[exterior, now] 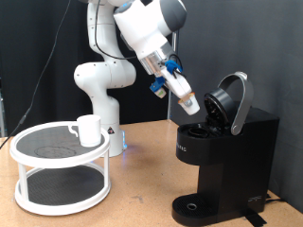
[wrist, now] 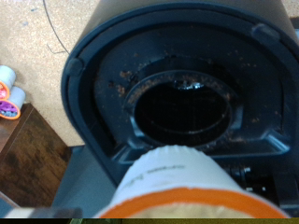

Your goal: Make a cup of coffee with the keurig machine

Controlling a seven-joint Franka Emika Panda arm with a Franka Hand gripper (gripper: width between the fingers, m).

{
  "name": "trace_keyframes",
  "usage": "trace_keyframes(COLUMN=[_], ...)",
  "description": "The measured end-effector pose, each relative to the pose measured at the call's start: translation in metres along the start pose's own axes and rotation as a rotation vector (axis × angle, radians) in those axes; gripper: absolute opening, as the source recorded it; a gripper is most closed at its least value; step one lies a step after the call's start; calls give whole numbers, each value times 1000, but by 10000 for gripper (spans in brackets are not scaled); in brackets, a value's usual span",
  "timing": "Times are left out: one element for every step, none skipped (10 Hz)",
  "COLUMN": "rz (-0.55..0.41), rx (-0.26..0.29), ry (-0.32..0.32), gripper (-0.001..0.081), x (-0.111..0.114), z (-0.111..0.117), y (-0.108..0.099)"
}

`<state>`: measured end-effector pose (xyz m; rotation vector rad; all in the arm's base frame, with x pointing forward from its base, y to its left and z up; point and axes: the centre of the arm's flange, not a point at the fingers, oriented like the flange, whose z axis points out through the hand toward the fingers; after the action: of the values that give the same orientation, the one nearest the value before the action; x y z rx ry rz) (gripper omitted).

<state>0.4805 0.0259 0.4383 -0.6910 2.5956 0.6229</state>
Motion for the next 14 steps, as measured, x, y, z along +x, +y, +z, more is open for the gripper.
trace_keyframes(rz=[5, 8, 10, 10, 9, 9, 10, 13, 17, 21, 23, 22, 23, 25], rx=[-1, -1, -4, -6, -4, 0, 7, 14, 21, 23, 21, 19, 18, 17], ry=[2, 2, 4, 11, 16, 20, 23, 26, 27, 26, 24, 22, 23, 24], gripper=[388, 388, 388, 388, 388, 388, 388, 388, 388, 388, 388, 388, 388, 492], x=[1, 1, 1, 2, 4, 6, 7, 9, 10, 11, 11, 12, 12, 13], z=[8, 14, 20, 25, 29, 33, 37, 42, 46, 49, 53, 55, 56, 56], y=[0, 1, 3, 4, 5, 5, 5, 3, 1, 0, -1, -1, -1, -2])
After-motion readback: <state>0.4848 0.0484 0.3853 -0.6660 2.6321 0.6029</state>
